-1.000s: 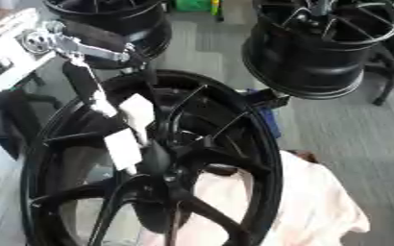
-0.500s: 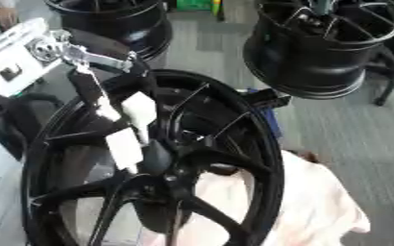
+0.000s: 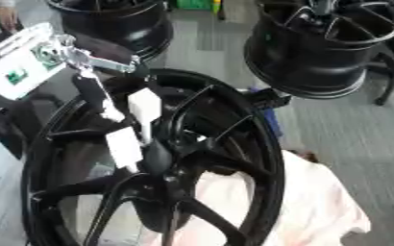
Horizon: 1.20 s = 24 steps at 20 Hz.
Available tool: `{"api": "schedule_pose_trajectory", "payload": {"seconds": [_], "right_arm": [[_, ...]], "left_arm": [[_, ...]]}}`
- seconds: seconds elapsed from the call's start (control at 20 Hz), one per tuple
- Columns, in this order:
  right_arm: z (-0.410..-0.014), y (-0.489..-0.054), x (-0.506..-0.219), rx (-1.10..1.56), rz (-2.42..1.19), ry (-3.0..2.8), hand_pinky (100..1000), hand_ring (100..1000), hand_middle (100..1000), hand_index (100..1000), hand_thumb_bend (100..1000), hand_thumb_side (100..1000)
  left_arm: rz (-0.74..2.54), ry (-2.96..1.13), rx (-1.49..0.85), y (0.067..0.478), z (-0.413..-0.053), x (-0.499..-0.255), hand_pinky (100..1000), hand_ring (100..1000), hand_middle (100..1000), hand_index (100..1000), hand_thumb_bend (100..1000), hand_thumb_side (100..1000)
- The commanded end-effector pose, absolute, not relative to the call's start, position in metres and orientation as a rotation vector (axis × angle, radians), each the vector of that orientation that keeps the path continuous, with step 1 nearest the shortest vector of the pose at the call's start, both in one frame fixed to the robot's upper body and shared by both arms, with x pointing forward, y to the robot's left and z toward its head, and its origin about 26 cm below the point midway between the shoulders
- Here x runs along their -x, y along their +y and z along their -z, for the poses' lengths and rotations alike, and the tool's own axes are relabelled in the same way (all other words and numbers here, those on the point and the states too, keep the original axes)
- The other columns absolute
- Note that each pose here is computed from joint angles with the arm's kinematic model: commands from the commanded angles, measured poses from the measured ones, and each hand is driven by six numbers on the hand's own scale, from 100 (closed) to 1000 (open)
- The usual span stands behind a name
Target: Pull the pin out of the wheel hub.
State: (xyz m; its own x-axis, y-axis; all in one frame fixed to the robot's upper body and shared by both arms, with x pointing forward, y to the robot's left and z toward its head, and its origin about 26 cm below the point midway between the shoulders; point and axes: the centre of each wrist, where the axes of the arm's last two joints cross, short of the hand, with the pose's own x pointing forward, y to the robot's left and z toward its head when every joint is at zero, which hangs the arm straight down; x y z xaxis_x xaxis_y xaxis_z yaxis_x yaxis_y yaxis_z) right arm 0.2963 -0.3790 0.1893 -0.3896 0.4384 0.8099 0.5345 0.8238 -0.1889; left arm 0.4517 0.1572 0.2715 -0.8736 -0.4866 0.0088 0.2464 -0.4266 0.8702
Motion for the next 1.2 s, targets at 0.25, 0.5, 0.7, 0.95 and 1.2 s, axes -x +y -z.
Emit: {"api": "schedule_pose_trajectory", "payload": {"seconds": [0.25, 0.5, 0.7, 0.95, 1.2], "right_arm": [[-0.198, -0.384, -0.296, 0.745, 0.13, -2.054, 789, 679, 589, 754, 100, 739], [-0.197, -0.384, -0.296, 0.748, 0.132, -2.048, 789, 680, 590, 754, 100, 740], [-0.195, -0.384, -0.296, 0.745, 0.13, -2.039, 788, 679, 589, 754, 100, 743], [-0.194, -0.384, -0.296, 0.744, 0.129, -2.034, 788, 680, 590, 755, 100, 743], [-0.194, -0.384, -0.296, 0.744, 0.132, -2.035, 789, 681, 591, 755, 100, 744]], "left_arm": [[2.514, -1.298, -0.246, 0.15, -0.286, -0.447, 788, 730, 594, 790, 306, 329], [2.499, -1.325, -0.227, 0.147, -0.29, -0.443, 759, 665, 510, 710, 310, 290], [2.48, -1.357, -0.22, 0.146, -0.296, -0.441, 718, 604, 424, 619, 297, 231], [2.447, -1.385, -0.209, 0.145, -0.302, -0.439, 683, 563, 360, 549, 292, 144], [2.406, -1.405, -0.215, 0.146, -0.309, -0.437, 656, 520, 305, 483, 357, 100]]}}
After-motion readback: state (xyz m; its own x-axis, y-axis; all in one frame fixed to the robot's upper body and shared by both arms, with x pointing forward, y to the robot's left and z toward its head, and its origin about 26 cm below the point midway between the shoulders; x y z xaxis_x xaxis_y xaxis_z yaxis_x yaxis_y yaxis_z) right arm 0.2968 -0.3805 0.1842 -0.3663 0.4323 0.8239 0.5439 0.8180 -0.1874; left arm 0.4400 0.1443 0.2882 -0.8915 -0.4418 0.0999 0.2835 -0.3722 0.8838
